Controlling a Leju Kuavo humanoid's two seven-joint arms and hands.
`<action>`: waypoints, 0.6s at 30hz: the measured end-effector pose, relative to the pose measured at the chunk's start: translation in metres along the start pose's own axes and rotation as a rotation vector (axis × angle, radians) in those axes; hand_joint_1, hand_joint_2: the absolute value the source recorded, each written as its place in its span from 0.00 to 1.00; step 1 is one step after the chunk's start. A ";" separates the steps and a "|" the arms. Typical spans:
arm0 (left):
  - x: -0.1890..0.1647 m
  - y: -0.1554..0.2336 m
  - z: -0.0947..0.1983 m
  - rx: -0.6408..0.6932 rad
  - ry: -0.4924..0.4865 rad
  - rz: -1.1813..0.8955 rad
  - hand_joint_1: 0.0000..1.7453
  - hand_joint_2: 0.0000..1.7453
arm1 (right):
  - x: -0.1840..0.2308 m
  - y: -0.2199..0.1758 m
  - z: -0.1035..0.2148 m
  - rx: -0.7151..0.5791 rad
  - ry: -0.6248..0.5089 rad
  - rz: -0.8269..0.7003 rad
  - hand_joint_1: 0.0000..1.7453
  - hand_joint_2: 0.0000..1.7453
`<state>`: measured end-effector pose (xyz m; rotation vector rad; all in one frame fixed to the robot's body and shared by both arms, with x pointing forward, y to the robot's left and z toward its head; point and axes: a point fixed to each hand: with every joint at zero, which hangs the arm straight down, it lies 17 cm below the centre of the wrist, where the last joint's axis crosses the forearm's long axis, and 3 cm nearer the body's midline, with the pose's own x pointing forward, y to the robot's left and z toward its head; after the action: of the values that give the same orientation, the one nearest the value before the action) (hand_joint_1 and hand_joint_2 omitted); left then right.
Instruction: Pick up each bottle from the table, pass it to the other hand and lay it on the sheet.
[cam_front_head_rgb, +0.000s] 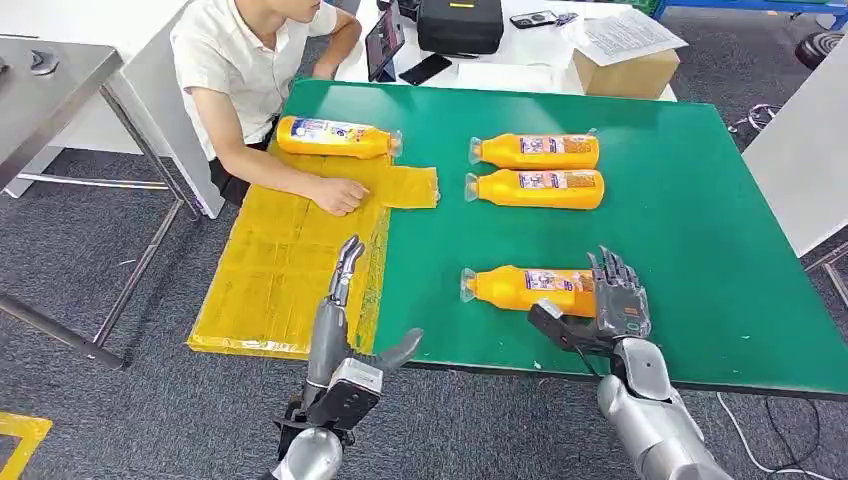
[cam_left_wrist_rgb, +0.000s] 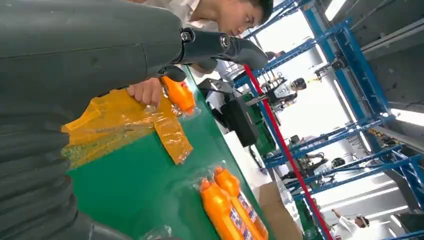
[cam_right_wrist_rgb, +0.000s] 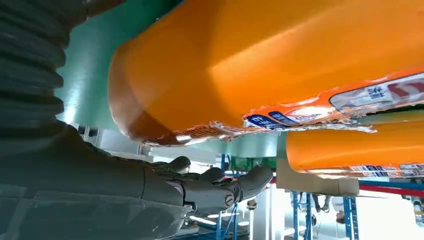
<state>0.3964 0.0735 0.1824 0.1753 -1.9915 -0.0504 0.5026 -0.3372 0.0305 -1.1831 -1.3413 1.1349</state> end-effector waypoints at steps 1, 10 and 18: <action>0.000 0.000 0.000 0.000 0.000 0.000 0.00 1.00 | 0.000 0.002 0.000 0.008 0.001 -0.001 0.00 1.00; 0.000 0.000 0.000 0.002 0.001 0.001 0.00 1.00 | -0.004 0.010 -0.003 0.059 0.021 0.000 0.92 1.00; -0.001 -0.003 0.001 -0.013 0.011 0.010 0.00 1.00 | -0.006 0.033 0.000 0.214 0.005 -0.086 1.00 1.00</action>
<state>0.3959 0.0705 0.1803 0.1573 -1.9807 -0.0561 0.5054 -0.3399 -0.0030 -0.9641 -1.2214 1.1809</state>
